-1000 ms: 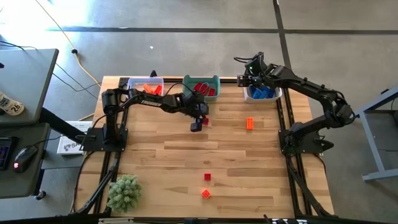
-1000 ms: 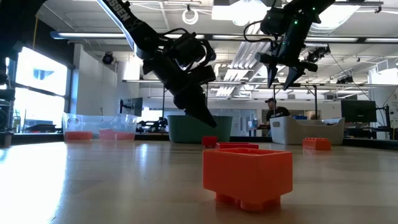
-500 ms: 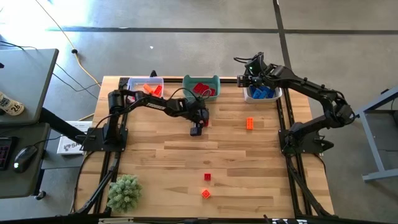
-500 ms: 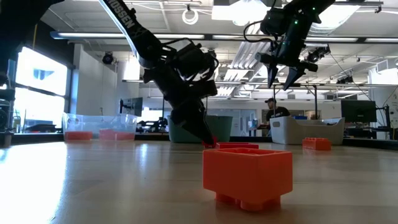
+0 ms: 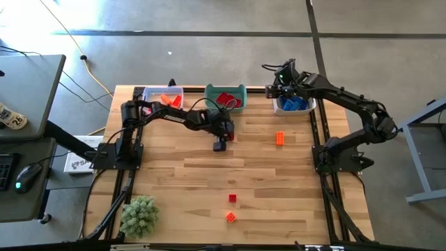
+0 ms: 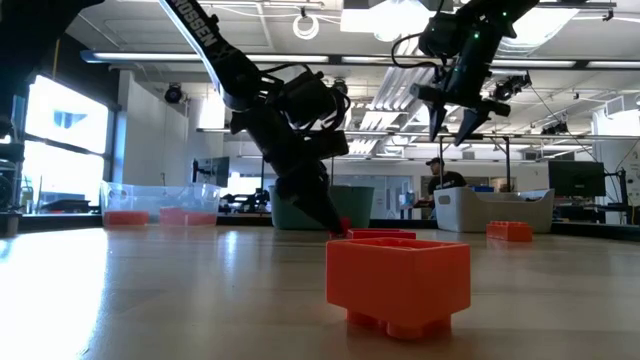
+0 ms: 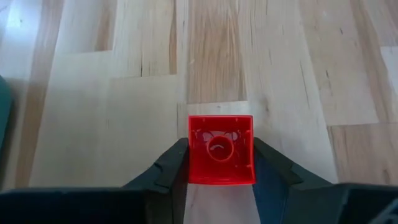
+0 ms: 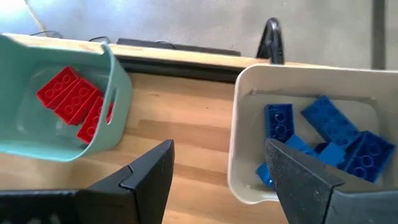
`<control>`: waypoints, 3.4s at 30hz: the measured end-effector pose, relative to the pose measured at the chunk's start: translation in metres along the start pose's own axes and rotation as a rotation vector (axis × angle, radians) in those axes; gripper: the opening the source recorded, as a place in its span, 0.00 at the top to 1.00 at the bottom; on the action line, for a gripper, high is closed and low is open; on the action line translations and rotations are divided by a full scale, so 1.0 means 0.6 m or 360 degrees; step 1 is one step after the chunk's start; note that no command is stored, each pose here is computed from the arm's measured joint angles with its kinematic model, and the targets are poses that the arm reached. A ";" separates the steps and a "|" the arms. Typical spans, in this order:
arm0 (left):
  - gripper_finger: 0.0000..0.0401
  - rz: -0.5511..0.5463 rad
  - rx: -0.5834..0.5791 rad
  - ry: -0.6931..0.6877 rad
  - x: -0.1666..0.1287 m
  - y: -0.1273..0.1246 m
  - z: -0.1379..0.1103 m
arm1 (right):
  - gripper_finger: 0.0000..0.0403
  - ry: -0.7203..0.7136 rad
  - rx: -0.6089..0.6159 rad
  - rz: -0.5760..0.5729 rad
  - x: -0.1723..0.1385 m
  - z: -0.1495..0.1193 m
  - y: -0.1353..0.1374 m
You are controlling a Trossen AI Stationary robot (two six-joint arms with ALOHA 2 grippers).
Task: Sort & place blocks by color
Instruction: Put the red game piece into the green bin, then put the orange game piece into the transparent bin
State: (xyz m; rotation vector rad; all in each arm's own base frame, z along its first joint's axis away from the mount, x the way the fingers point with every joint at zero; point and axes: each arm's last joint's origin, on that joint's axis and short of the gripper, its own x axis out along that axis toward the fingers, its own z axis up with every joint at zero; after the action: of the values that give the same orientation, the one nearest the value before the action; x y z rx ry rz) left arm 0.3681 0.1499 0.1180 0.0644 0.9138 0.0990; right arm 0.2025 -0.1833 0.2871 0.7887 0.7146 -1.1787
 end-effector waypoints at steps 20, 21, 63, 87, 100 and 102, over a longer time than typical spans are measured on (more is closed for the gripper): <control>0.73 0.0456 -0.0243 -0.0294 -0.156 0.119 0.029 | 0.41 0.0404 0.0130 0.0250 -0.030 -0.081 0.067; 0.73 0.0498 -0.0278 -0.0296 -0.162 0.128 0.026 | 0.41 0.0428 0.0142 0.0236 -0.033 -0.088 0.069; 0.42 0.0652 -0.0595 -0.0272 -0.176 0.199 -0.021 | 0.41 0.0624 -0.0261 -0.0715 0.003 -0.205 0.085; 0.42 0.0796 -0.0566 -0.0209 -0.182 0.202 -0.022 | 0.42 0.0733 -0.0189 -0.0601 0.043 -0.239 0.020; 0.42 0.0795 -0.0566 -0.0209 -0.182 0.202 -0.021 | 0.44 0.0577 -0.0003 -0.0290 0.058 -0.234 0.043; 0.42 0.0795 -0.0566 -0.0209 -0.182 0.202 -0.021 | 0.44 0.0581 -0.0006 -0.0298 0.057 -0.235 0.042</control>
State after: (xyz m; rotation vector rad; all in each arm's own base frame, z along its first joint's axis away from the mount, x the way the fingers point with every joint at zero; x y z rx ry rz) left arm 0.2847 0.2580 0.2078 -0.0327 0.7214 0.7113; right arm 0.2243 -0.0785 0.1862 0.9619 1.1109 -1.2128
